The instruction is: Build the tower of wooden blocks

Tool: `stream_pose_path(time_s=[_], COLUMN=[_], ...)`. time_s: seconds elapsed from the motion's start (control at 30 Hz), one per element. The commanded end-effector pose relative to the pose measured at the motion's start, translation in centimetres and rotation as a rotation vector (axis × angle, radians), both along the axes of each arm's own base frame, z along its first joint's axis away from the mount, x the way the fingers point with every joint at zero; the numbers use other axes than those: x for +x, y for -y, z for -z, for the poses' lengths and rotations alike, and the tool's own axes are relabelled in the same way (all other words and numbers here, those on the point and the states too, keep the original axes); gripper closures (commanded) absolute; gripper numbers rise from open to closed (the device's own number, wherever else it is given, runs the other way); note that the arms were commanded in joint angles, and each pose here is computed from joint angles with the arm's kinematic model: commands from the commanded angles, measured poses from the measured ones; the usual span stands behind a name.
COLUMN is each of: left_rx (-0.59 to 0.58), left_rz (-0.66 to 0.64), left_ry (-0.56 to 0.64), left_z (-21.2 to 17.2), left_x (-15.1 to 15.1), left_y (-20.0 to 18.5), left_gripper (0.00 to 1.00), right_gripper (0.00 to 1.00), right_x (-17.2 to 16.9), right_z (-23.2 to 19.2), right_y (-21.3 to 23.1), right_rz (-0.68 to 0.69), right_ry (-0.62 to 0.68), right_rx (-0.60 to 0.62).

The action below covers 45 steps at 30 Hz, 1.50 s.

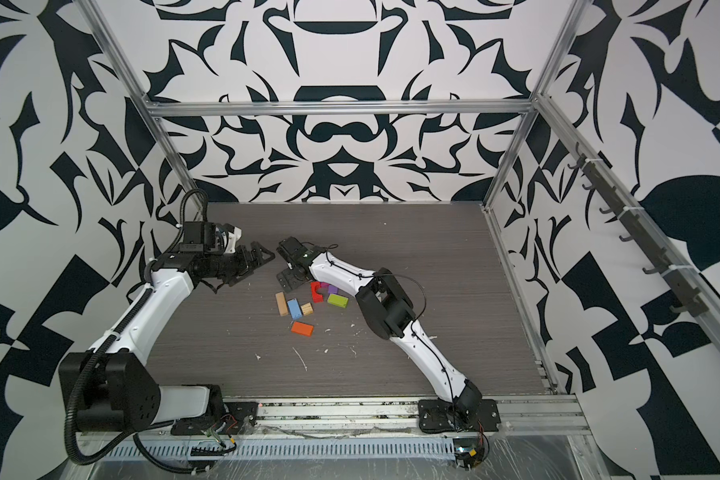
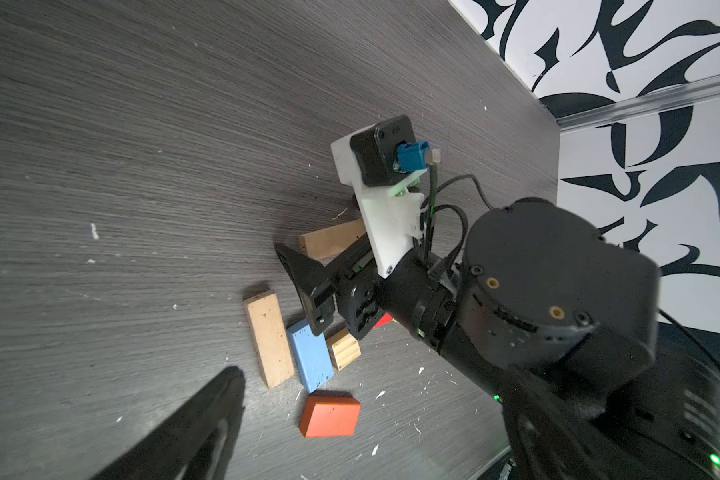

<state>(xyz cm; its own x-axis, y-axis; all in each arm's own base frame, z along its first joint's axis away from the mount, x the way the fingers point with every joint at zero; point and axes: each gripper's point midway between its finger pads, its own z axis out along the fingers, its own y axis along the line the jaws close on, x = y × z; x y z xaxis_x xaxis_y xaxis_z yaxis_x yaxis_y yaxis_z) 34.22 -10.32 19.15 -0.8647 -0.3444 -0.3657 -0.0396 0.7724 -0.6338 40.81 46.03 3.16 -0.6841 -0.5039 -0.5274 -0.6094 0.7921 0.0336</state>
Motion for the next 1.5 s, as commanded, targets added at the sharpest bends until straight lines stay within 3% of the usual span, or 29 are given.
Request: stream_pose_path(time_s=[0.0,0.4,0.97,1.27,1.47], left_rx=[-0.019,-0.021,-0.02,-0.021,-0.019], left_rz=[0.003,0.003,0.001,-0.002,-0.002], left_ry=[-0.001,-0.005,-0.015,-0.017,-0.016], left_z=[0.0,0.1,0.4,0.5,0.5], left_x=[-0.5,-0.6,-0.5,-0.4,-0.5], left_y=[0.1,0.1,0.1,0.1,0.0], left_gripper=[0.01,0.01,0.01,0.01,0.01], right_gripper=[0.01,0.0,0.01,0.11,0.27], right_x=[0.3,1.0,-0.8,-1.4,-1.3], right_z=[-1.8,-3.5,-0.2,-1.5,-1.5], right_y=[-0.1,1.5,4.2,3.8,3.6], right_rz=[0.007,0.121,0.276,0.27,0.259], right_ry=[0.036,0.077,-0.028,-0.014,-0.01], right_rx=[-0.006,-0.031,-0.08,-0.062,-0.056])
